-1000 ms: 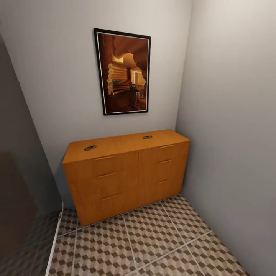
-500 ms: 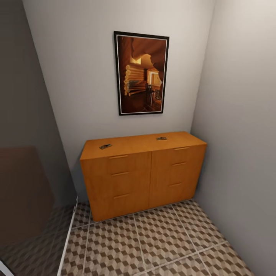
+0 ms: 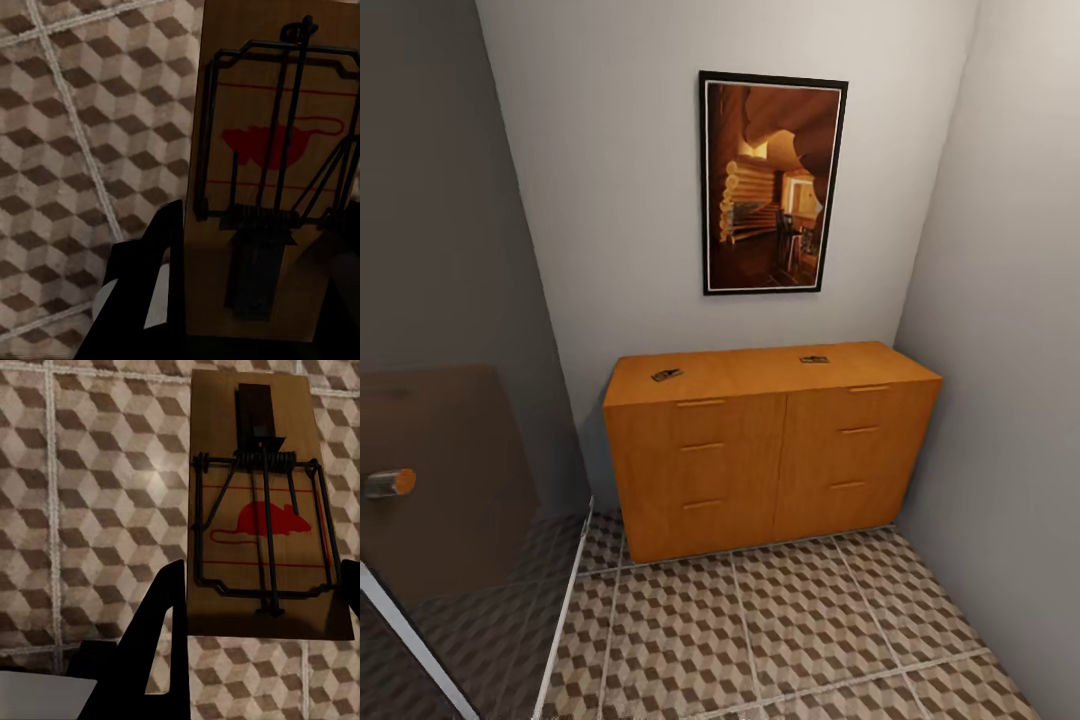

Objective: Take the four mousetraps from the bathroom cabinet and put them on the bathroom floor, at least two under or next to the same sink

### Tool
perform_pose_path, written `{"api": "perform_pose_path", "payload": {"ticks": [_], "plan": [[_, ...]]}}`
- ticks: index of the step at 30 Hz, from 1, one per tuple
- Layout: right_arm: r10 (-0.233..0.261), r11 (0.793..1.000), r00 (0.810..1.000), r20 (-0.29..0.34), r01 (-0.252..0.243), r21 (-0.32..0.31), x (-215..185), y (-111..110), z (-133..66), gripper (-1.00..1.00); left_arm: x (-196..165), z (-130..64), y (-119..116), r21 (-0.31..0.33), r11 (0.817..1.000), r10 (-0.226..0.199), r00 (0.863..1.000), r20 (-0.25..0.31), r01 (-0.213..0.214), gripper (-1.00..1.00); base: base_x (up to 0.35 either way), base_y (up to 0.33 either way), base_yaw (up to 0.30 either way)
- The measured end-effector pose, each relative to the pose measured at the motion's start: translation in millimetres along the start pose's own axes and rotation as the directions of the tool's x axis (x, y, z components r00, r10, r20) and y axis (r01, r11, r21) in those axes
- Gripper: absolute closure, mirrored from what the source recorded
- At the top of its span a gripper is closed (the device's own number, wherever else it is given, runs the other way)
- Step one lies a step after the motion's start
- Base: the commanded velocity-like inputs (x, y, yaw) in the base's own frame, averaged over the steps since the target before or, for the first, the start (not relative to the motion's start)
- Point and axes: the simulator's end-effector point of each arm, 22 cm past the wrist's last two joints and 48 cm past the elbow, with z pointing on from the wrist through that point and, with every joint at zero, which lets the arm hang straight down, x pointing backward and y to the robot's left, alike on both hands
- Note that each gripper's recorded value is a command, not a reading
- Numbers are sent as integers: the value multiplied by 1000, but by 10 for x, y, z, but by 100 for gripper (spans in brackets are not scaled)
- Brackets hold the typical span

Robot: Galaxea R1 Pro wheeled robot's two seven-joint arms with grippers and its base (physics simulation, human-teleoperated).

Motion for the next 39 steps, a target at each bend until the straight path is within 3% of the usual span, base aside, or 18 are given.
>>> {"api": "perform_pose_path", "payload": {"ticks": [39], "plan": [[-6, 1000, 999, -48, 5, -11, 204, 47, 34, 100, 201, 53, -34, 9, 1000, -8, 999, -49, 9, 100, -262, 0, 185]]}}
